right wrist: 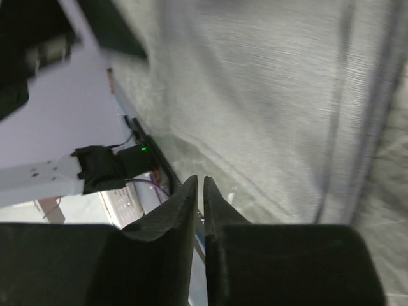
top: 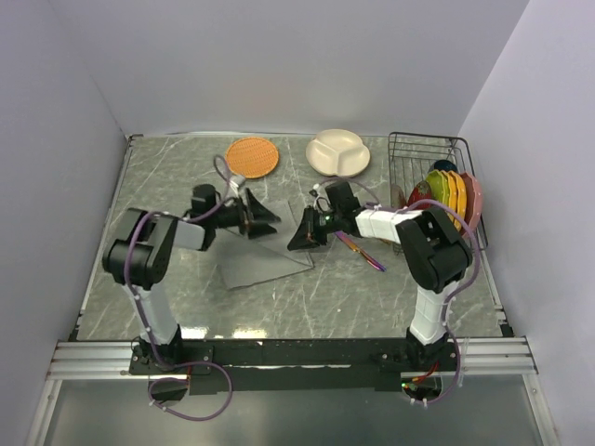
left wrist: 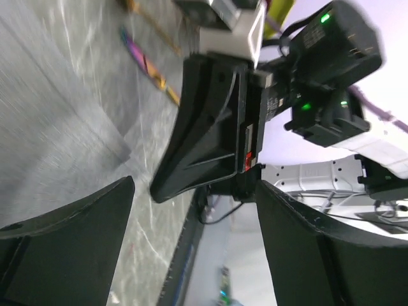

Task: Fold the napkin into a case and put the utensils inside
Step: Smooth out the upper triangle-folded napkin at the center of the board.

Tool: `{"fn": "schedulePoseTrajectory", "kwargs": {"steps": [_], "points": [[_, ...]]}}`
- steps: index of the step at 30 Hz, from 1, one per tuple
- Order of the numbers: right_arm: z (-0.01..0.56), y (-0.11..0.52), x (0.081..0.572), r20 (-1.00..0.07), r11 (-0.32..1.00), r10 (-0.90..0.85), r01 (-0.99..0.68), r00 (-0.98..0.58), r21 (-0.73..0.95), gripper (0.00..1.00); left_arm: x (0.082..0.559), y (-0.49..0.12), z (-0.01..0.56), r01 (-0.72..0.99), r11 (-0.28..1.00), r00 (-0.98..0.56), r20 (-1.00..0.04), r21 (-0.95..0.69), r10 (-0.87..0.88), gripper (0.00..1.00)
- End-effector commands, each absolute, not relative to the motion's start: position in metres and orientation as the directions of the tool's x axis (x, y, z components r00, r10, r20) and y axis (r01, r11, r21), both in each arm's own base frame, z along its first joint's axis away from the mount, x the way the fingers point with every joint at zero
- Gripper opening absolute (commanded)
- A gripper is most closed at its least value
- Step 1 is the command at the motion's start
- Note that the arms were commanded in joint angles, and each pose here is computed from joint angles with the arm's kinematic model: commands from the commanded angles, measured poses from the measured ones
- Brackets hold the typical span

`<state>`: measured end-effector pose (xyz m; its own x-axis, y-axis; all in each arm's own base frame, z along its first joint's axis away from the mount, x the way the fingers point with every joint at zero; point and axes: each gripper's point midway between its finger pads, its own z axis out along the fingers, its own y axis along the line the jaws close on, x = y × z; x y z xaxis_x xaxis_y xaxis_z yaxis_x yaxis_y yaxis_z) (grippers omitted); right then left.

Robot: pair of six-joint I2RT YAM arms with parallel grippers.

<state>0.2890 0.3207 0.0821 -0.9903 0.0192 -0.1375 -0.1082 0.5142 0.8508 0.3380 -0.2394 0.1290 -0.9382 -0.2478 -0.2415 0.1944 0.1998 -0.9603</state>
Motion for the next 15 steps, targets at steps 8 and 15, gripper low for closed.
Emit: {"fn": "schedulePoseTrajectory", "kwargs": {"steps": [8, 15], "points": [[0.01, 0.3, 0.283, 0.009, 0.683, 0.073, 0.056, -0.997, 0.728, 0.02, 0.323, -0.291, 0.086, 0.061, 0.151, -0.972, -0.093, -0.987, -0.218, 0.83], [-0.013, 0.287, 0.28, 0.053, 0.75, 0.109, 0.117, -0.993, 0.651, 0.0, 0.326, -0.288, 0.061, 0.043, 0.137, -0.978, -0.069, -0.99, -0.195, 0.83]]}}
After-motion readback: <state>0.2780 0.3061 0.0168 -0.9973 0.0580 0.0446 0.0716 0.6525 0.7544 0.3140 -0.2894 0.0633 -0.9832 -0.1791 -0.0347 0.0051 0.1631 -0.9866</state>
